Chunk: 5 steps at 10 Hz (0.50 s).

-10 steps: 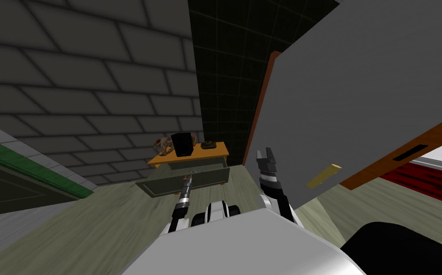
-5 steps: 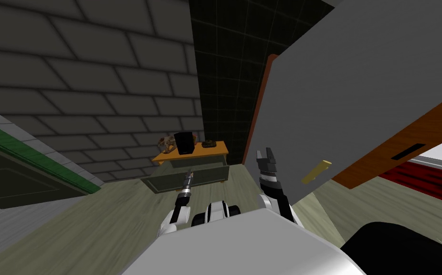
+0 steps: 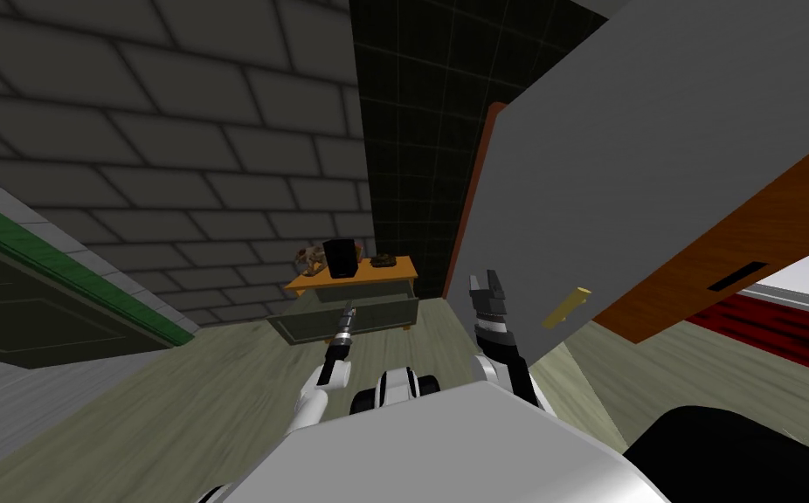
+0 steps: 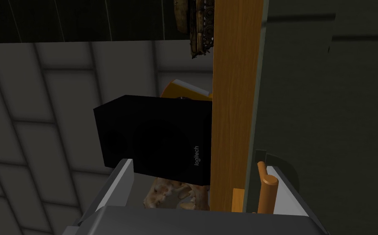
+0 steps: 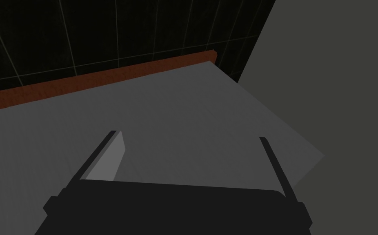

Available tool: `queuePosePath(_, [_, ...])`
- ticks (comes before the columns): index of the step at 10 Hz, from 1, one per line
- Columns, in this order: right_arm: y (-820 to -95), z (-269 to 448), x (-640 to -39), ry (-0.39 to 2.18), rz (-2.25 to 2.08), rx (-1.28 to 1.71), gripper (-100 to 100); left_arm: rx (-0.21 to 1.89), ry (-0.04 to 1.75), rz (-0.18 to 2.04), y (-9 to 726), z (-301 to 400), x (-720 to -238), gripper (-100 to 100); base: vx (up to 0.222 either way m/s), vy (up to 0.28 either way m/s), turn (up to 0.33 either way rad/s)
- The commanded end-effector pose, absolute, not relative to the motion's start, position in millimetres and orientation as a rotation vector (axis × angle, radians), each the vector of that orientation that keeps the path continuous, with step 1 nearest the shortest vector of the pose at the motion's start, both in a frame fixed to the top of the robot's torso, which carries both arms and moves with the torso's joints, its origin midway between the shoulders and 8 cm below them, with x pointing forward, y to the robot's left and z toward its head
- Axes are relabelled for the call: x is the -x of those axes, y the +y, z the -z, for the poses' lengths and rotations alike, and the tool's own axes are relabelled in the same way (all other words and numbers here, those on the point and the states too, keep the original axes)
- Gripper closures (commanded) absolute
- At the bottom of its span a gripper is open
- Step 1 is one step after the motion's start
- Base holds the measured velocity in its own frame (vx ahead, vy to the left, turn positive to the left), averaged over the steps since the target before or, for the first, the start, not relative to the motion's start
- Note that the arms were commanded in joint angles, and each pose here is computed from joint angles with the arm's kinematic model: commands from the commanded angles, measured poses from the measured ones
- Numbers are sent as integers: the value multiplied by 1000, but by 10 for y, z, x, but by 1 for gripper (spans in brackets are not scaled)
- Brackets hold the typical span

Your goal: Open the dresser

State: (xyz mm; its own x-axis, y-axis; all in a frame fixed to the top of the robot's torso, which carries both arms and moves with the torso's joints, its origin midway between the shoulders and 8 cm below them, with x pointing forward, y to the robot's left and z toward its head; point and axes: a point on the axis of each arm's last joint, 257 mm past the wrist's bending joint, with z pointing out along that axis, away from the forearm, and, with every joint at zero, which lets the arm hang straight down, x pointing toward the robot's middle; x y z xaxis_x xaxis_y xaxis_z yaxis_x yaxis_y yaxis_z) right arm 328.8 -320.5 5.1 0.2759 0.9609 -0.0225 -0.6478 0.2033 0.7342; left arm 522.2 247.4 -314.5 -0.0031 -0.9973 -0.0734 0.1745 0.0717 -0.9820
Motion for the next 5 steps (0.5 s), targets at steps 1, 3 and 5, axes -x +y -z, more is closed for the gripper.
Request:
queuePosePath(1, [-3205,-51,-3287,548,-1204,-690,0,1026,1123,1239,2474,3164,-5212,0,0,0,0])
queuePosePath(3, [-3205,-51,-3287,548,-1204,-690,0,1029,1126,1237,2476,3181,-5206,0,0,0,0])
queuePosePath(5, [-3205,-51,-3287,548,-1204,-690,0,1031,1127,1236,2478,3187,-5203,0,0,0,0])
